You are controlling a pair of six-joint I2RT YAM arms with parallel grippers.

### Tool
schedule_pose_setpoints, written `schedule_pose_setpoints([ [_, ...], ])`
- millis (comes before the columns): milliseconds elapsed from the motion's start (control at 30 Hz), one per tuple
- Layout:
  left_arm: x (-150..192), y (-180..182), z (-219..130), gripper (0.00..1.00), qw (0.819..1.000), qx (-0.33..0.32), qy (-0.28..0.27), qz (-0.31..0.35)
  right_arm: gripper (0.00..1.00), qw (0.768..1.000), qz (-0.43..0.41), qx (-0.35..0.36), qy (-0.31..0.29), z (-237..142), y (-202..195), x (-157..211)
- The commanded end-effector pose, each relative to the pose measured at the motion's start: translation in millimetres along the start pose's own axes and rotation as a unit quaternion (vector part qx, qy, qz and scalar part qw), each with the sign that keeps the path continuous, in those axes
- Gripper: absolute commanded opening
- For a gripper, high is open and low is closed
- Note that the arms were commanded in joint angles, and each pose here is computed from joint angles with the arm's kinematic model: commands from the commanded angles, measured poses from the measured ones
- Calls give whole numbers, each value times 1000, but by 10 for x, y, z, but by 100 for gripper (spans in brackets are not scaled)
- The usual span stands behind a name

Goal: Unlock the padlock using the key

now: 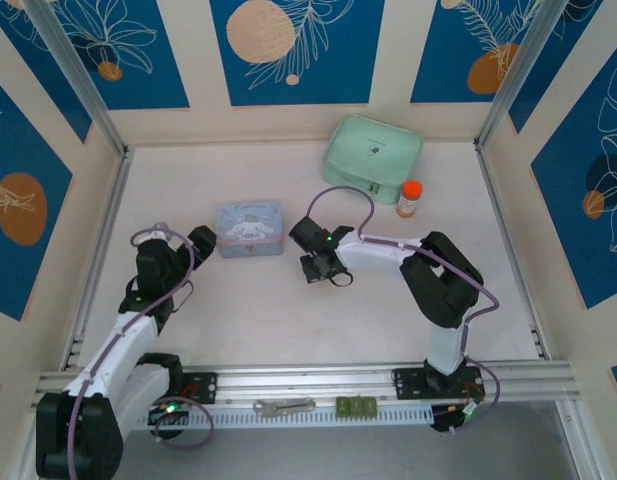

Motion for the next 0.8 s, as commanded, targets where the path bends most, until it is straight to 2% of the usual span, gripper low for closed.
schedule_pose_setpoints([
  [0, 4, 73, -31, 100, 999, -25, -7, 18, 31, 999, 9, -44, -26, -170, 97, -118],
  [100, -63, 57, -48, 100, 998, -39, -19, 45, 62, 996, 10, -62, -63, -355, 66, -187],
  [167, -142, 30, -63, 100, 995, -54, -31, 76, 76, 993, 21, -69, -93, -520, -33, -270],
  [367, -403, -5, -52, 100, 976, -114, -82, 165, 79, 976, 78, -65, -190, -919, -688, -536],
  [500, -496, 2, 42, 100, 961, -139, -98, 216, 79, 959, 130, -13, -253, -1055, -1317, -615],
  [667, -583, 53, 162, 100, 935, -190, -94, 283, 79, 929, 225, 7, -295, -1082, -2078, -499],
  [767, -577, 111, 216, 100, 924, -200, -111, 307, 79, 907, 235, 22, -350, -1043, -2356, -368],
])
Point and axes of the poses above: each hand's point on the last joint's axis, 136 mm out from that joint toward the fingers, its own z axis out along the fingers, its own y axis along the line the jaws close on, x = y × z, the point moved 8 cm from there along -z, back along the fingers, and after that the axes turned 5 degrees about z, right-handed, at the moved point
